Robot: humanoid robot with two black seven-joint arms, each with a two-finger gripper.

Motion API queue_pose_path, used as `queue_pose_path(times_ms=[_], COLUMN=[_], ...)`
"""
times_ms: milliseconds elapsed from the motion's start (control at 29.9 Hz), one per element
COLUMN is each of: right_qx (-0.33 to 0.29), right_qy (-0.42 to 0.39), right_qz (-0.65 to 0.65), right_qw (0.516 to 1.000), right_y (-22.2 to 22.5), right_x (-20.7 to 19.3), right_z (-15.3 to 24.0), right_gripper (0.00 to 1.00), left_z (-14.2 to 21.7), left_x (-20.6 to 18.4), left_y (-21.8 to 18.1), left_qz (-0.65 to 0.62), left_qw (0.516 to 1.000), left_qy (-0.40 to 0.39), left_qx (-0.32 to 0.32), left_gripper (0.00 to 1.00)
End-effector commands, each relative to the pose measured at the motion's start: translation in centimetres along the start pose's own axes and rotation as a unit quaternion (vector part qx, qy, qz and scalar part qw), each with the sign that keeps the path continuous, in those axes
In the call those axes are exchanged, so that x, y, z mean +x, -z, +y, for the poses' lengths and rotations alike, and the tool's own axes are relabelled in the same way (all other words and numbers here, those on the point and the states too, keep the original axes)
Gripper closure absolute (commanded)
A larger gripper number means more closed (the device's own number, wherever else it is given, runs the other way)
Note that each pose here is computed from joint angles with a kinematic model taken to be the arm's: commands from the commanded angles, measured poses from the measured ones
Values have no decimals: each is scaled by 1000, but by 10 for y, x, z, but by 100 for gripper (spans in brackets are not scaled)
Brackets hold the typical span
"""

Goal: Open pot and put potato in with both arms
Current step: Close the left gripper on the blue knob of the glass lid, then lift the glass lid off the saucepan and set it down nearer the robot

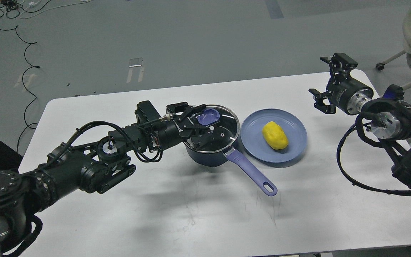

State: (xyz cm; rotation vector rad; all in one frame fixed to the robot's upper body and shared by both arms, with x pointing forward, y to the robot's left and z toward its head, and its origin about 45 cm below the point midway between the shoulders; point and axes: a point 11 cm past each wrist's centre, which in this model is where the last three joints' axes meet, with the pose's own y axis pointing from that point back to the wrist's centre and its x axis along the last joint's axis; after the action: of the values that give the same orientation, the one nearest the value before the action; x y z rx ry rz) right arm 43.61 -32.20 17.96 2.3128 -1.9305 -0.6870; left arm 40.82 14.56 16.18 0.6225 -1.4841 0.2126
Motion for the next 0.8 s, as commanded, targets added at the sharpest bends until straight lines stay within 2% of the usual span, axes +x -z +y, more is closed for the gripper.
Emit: queue_pose_path(times_ms=[0,301,435,635,769], right_qx=[-1,-2,-4,-13,-14], right_qy=[1,2,3,9,10], right_qz=[1,2,4,13,14], right_qw=[1000,1000,1000,1000,1000], right_y=[0,0,-2,-8,-8], right_x=[0,-1,-2,-6,-8], right_z=[0,0,0,-1,-2], right_gripper=[0,0,0,0,0], left_z=[-3,2,24,89,117], left_x=[8,37,39,27,19], left_y=[0,14,31,78,93], left_qz=[9,22,16,7,13], left_qw=[1000,999,999,995,991], left_qy=[-12,-39,-34,-7,2], left_qx=[1,14,32,104,137], left_gripper=[49,49,49,49,49])
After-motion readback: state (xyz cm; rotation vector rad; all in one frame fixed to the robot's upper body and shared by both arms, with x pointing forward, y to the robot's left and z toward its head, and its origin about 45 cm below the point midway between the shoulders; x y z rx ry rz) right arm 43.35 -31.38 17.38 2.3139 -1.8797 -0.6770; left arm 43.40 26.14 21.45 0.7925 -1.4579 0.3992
